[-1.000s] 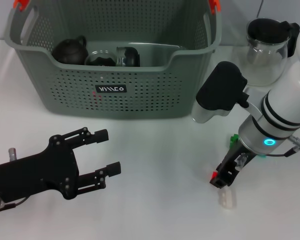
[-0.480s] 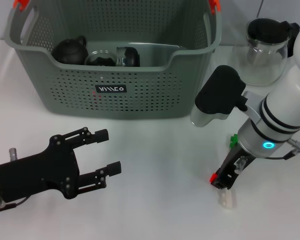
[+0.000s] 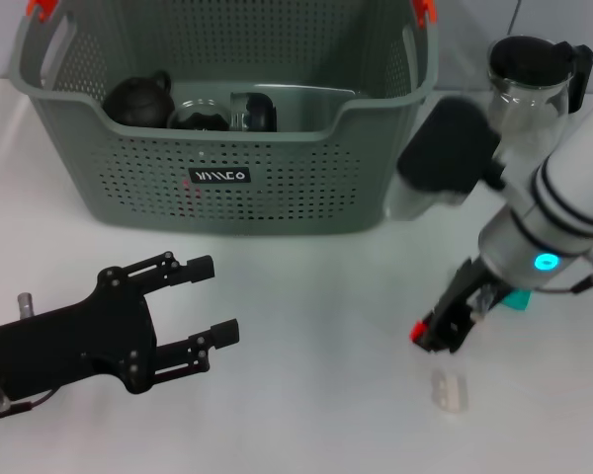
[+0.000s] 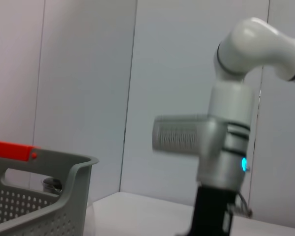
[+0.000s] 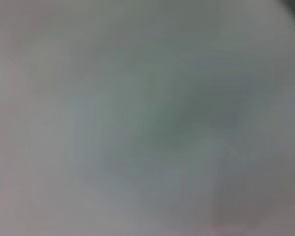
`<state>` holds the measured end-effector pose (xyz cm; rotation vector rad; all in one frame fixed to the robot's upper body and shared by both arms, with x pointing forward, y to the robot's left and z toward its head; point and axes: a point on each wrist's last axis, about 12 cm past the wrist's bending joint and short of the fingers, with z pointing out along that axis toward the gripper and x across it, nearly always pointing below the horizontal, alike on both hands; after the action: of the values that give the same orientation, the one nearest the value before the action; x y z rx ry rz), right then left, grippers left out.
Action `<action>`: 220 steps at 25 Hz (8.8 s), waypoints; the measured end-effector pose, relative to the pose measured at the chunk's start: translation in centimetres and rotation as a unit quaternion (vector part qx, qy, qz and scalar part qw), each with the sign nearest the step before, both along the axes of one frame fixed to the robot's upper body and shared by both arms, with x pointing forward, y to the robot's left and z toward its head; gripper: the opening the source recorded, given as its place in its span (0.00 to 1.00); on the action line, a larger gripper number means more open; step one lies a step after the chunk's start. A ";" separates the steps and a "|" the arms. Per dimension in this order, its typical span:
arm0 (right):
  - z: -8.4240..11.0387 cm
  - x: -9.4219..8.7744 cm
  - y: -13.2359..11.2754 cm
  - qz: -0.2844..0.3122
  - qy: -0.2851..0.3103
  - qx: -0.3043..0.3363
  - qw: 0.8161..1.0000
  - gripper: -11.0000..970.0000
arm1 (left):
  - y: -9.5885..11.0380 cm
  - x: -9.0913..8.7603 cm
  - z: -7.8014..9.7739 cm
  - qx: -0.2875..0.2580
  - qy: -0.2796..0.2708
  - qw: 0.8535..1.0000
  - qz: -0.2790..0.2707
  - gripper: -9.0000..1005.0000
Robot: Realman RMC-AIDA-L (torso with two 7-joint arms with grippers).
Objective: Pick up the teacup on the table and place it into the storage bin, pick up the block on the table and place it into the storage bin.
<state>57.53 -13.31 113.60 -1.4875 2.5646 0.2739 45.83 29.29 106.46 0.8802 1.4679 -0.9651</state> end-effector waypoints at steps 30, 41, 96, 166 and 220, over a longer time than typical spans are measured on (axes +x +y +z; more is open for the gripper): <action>11.4 11.5 6.4 -0.091 -0.212 0.300 0.926 0.22 | -0.1 0.5 0.3 -0.002 -0.008 1.000 0.001 0.73; 8.7 11.8 8.3 -0.077 -0.227 0.236 0.942 0.22 | -0.9 1.5 0.6 -0.002 -0.014 1.000 -0.007 0.73; 2.8 -3.1 -4.1 0.144 0.041 0.045 0.988 0.56 | 1.8 -0.7 -0.4 0.020 0.019 1.000 0.010 0.73; -2.3 -2.7 -1.0 0.197 -0.002 -0.033 0.980 0.69 | 1.5 -0.7 -0.9 0.021 0.025 0.999 0.022 0.73; 8.9 11.2 5.4 -0.070 -0.249 0.316 0.913 0.47 | 0.7 -0.6 -0.9 0.011 0.018 1.000 0.021 0.73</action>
<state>68.70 -7.93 122.49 -0.9655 1.8993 0.5559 45.26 29.97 105.54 0.8481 1.5240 -0.9383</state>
